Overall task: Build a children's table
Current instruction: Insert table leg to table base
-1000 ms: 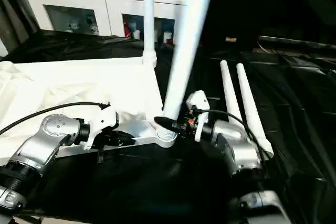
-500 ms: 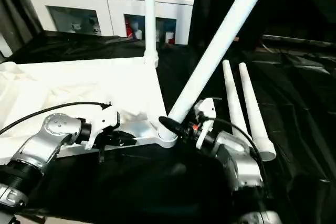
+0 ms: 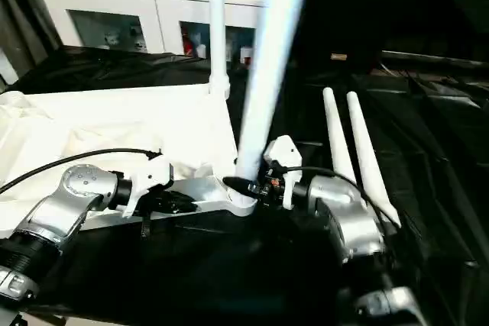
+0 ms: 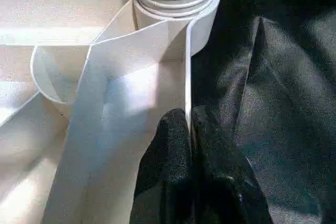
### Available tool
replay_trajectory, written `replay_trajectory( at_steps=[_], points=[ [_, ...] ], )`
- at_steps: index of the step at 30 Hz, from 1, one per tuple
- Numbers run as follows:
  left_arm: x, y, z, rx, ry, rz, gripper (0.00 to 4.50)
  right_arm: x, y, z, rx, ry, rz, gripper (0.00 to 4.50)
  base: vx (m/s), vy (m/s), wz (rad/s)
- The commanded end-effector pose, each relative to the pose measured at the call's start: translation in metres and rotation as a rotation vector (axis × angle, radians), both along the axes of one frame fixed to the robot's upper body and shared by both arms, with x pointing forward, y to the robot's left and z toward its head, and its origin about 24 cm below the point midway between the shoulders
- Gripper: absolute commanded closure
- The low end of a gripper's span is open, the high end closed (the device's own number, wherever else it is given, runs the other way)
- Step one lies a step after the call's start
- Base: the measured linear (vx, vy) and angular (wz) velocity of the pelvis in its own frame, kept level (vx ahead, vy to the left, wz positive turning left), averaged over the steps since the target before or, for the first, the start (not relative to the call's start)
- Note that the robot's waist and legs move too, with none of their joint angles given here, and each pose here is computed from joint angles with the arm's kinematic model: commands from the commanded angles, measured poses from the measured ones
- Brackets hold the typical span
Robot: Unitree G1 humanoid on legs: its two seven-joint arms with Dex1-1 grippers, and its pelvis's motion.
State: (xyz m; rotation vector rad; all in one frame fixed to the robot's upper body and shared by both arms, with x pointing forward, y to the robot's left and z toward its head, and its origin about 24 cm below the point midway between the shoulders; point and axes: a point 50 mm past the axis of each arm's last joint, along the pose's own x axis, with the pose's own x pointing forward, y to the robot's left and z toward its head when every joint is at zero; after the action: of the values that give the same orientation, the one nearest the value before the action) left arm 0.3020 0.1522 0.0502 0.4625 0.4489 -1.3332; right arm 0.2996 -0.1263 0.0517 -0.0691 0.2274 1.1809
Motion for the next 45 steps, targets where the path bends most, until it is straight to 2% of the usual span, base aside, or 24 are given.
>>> replay_trajectory(
  at_steps=[1, 7, 14, 25, 28, 34, 37, 40, 41, 45],
  points=[
    [0.007, 0.008, 0.009, 0.028, -0.060, 0.049, 4.50, -0.036, 0.009, -0.060, -0.121, 0.283, 0.125, 2.57, 0.000, 0.000, 0.00],
    [0.004, 0.007, 0.009, 0.009, -0.062, 0.029, 4.50, -0.038, 0.005, -0.068, -0.085, 0.325, 0.086, 2.57, 0.000, 0.000, 0.00],
    [0.000, 0.004, 0.009, -0.015, -0.031, -0.050, 4.50, -0.034, 0.000, -0.070, -0.073, 0.320, 0.095, 2.57, 0.000, 0.000, 0.00],
    [0.006, 0.005, 0.010, -0.009, -0.038, -0.026, 4.50, -0.028, -0.006, -0.075, -0.085, 0.310, 0.082, 2.57, 0.000, 0.000, 0.00],
    [0.010, 0.004, 0.010, -0.022, -0.043, 0.038, 4.50, -0.019, -0.004, -0.082, -0.121, 0.280, -0.078, 2.57, 0.000, 0.000, 0.00],
    [0.016, 0.001, 0.011, -0.036, -0.043, 0.096, 4.50, -0.008, -0.003, -0.085, -0.174, 0.259, -0.235, 2.57, -0.017, 0.004, -0.04],
    [0.027, -0.006, 0.011, -0.024, -0.025, 0.209, 4.50, 0.010, 0.016, -0.077, -0.163, 0.270, -0.419, 2.58, -0.060, 0.030, -0.19],
    [0.035, -0.011, 0.009, -0.014, -0.009, 0.297, 4.50, 0.018, 0.024, -0.075, -0.183, 0.272, -0.503, 2.58, -0.039, 0.022, -0.08],
    [0.044, -0.018, 0.004, 0.006, -0.013, 0.430, 4.50, 0.025, 0.034, -0.074, -0.201, 0.287, -0.608, 2.58, -0.058, 0.036, -0.12],
    [0.050, -0.033, -0.006, 0.030, -0.018, 0.536, 4.50, 0.031, 0.049, -0.070, -0.185, 0.338, -0.741, 2.58, -0.039, 0.023, -0.05]
  ],
)
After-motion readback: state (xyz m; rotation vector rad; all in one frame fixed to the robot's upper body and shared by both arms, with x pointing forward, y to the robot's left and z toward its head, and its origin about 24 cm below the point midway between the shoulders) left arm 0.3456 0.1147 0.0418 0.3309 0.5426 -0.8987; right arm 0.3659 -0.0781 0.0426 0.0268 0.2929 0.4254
